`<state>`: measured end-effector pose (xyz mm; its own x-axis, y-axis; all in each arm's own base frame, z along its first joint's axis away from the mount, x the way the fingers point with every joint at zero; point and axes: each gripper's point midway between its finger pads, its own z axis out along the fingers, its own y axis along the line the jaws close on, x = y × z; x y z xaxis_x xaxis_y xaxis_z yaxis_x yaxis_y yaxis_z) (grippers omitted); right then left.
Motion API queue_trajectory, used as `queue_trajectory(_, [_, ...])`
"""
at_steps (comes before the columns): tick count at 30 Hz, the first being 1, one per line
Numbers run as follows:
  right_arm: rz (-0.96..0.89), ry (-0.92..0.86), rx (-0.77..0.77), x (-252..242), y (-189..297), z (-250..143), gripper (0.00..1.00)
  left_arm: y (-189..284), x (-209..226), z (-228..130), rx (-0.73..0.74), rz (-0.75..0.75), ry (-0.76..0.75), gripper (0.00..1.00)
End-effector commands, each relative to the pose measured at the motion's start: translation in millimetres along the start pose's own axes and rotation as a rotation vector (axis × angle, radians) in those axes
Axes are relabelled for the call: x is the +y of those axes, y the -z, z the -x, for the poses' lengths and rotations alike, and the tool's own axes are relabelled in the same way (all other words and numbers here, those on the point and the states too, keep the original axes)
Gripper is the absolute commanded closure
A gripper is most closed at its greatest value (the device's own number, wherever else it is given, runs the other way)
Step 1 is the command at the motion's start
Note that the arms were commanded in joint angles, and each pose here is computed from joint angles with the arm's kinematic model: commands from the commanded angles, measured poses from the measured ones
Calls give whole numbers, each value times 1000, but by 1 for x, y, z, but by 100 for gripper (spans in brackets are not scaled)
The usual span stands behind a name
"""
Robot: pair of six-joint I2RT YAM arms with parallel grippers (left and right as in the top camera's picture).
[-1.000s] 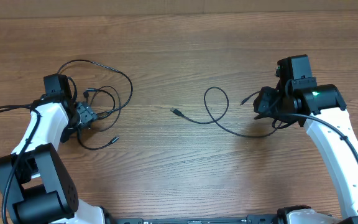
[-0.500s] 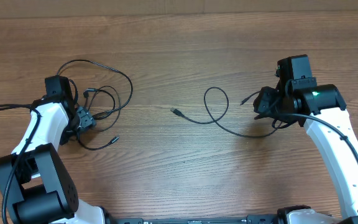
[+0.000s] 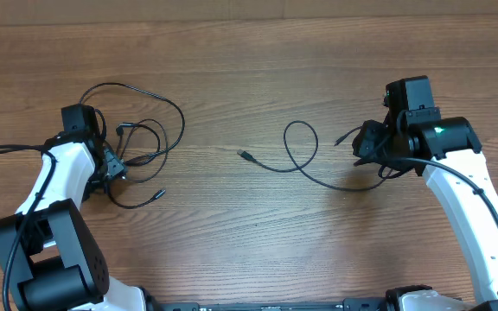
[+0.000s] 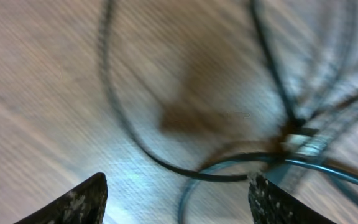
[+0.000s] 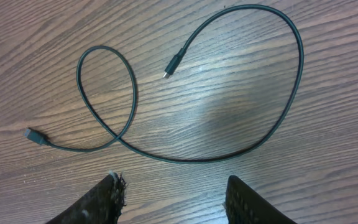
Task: Untangle cables
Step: 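Hold the cable strands with the left gripper and tug them apart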
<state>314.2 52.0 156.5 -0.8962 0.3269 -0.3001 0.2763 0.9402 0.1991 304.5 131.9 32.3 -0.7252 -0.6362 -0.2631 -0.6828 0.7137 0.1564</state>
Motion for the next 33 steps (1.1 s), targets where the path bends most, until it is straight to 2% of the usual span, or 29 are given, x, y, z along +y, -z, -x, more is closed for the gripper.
queue_trajectory(1, [9, 3, -16, 2, 4, 6, 49, 15, -39, 14, -12, -205, -67, 27])
queue_trajectory(3, [9, 3, -17, 3, 4, 6, 49, 22, -56, 20, -31, -302, -129, 27])
queue_trajectory(6, [9, 2, -17, 3, 4, 6, 49, 24, -62, 22, -38, -335, -144, 25])
queue_trajectory(12, [9, 2, -17, 3, 4, 6, 49, 19, -52, 18, -25, -275, -144, 26])
queue_trajectory(18, [9, 2, -16, 3, 4, 5, 49, 12, -27, 33, -93, -113, -138, 23])
queue_trajectory(24, [9, 2, -16, 3, 4, 5, 49, 1, -47, 32, -88, -196, -302, 20])
queue_trajectory(28, [9, 2, -16, 3, 4, 5, 49, -13, -51, 24, -46, -203, -317, 21])
queue_trajectory(30, [9, 2, -15, 2, 4, 5, 49, -19, -50, 19, -19, -193, -322, 23])
queue_trajectory(33, [9, 2, -15, 2, 4, 5, 49, -19, -40, 18, -13, -143, -309, 34])
